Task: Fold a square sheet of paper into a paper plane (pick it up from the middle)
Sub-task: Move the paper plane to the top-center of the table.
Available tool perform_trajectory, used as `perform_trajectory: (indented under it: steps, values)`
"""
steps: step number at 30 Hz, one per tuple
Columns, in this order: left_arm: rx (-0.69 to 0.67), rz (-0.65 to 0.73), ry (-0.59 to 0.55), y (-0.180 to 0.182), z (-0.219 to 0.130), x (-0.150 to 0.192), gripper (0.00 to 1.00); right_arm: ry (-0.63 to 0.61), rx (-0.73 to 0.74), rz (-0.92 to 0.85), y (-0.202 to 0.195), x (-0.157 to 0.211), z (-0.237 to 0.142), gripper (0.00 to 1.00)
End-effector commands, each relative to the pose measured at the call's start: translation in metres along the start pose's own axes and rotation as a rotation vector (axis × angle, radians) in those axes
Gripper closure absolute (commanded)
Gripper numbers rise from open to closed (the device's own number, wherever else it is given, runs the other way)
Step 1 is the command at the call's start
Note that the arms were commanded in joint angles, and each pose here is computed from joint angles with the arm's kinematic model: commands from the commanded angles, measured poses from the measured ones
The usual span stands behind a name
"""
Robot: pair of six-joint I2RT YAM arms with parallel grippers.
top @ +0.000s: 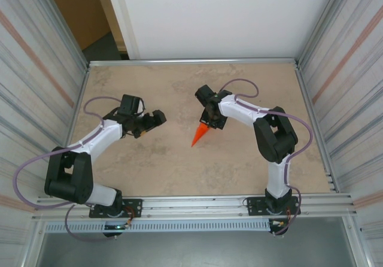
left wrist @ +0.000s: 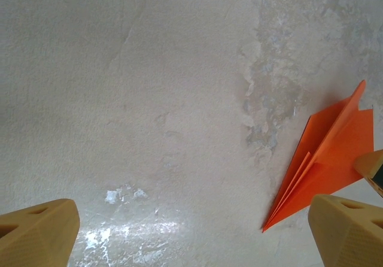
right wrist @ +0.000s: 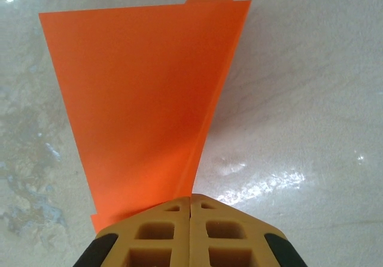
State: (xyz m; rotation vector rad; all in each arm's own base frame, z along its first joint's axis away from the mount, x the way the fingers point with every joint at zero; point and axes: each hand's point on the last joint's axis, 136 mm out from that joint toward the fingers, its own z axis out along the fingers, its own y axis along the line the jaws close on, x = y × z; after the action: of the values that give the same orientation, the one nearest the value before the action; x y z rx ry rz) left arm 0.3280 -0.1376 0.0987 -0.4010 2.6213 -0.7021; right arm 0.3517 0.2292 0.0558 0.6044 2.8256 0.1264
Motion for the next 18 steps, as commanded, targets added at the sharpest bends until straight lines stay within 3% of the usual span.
perform_trajectory:
  steps: [1,8,14,18]
  values:
    - [0.002,-0.044,-0.051,0.003,-0.012,-0.014,0.01,-0.060,-0.118,-0.099,0.016,-0.018,-0.029,1.00]
    - [0.066,-0.147,-0.106,0.016,-0.027,-0.025,0.02,0.027,-0.544,-0.327,0.089,-0.002,-0.071,1.00]
    - [0.140,-0.132,-0.104,0.004,-0.028,-0.024,0.03,0.196,-0.775,-0.358,0.112,0.027,-0.068,1.00]
    - [0.148,-0.136,-0.054,0.001,-0.017,-0.013,0.04,0.273,-0.804,-0.327,0.104,0.038,-0.046,1.00]
